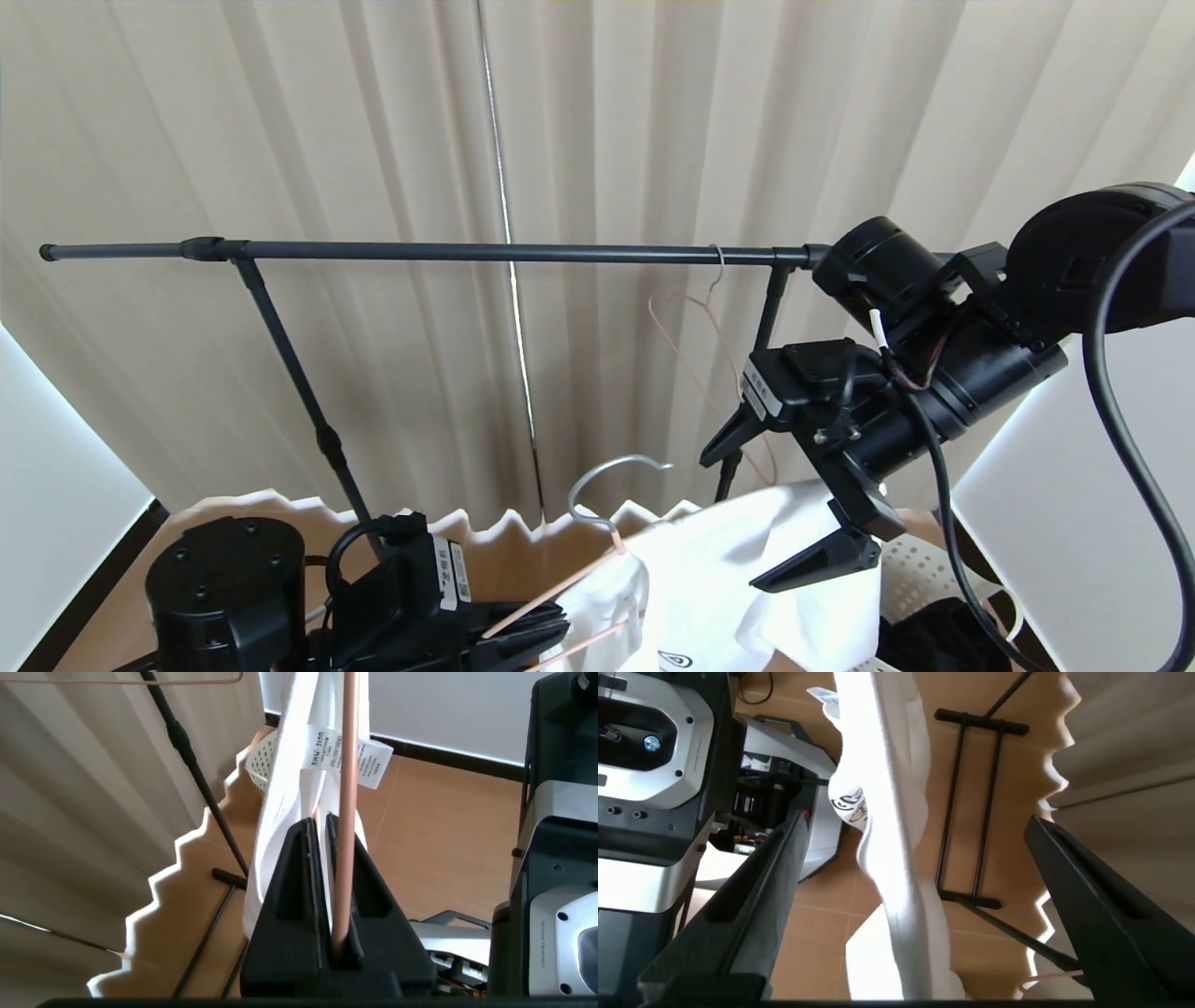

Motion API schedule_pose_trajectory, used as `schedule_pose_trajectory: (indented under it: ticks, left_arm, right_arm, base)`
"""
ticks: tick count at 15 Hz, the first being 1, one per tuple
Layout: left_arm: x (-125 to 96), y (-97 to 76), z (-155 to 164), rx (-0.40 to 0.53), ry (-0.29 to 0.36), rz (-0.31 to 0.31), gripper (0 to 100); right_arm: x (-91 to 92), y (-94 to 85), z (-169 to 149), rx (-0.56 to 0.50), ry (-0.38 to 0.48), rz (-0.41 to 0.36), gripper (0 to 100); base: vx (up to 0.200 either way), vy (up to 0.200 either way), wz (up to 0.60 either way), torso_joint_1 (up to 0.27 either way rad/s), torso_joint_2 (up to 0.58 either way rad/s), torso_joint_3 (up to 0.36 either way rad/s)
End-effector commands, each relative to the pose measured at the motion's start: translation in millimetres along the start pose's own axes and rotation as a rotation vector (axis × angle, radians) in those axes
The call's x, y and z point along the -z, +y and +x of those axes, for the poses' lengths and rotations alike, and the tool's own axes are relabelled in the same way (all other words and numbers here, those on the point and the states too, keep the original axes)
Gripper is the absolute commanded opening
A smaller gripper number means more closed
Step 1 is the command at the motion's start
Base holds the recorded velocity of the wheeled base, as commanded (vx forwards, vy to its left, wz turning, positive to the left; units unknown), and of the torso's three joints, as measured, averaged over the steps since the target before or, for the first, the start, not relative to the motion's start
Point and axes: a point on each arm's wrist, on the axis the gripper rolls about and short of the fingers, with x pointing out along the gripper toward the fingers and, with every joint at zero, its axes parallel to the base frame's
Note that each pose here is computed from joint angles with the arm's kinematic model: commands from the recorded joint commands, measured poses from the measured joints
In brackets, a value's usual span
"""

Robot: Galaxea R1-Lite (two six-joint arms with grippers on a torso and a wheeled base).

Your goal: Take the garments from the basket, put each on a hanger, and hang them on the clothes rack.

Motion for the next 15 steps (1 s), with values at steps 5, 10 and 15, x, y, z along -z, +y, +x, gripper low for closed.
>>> schedule_pose_trajectory:
  ticks: [5, 10, 15]
  left_arm:
    - [-2.0, 0.4, 0.4, -0.004, -0.018, 0.009, 0]
    - [-2.0, 0.1, -0.1, -0.004, -0.018, 0.009, 0]
    - [-1.4, 0.0, 0.0, -0.005, -0.015, 0.007, 0]
  right_arm:
    - [-0.5, -1.1, 4.3, -0.004, 0.013, -0.003, 100]
    - [-1.5, -0.2, 2.4, 0.003, 0.012, -0.006, 100]
    - [-2.6, 1.3, 0.8, 0.004, 0.010, -0.011, 0]
  base:
    - [0.000, 0.000, 0.00, 0.000, 0.00, 0.000]
    - [0.000, 0.000, 0.00, 0.000, 0.00, 0.000]
    - [0.000, 0.000, 0.00, 0.000, 0.00, 0.000]
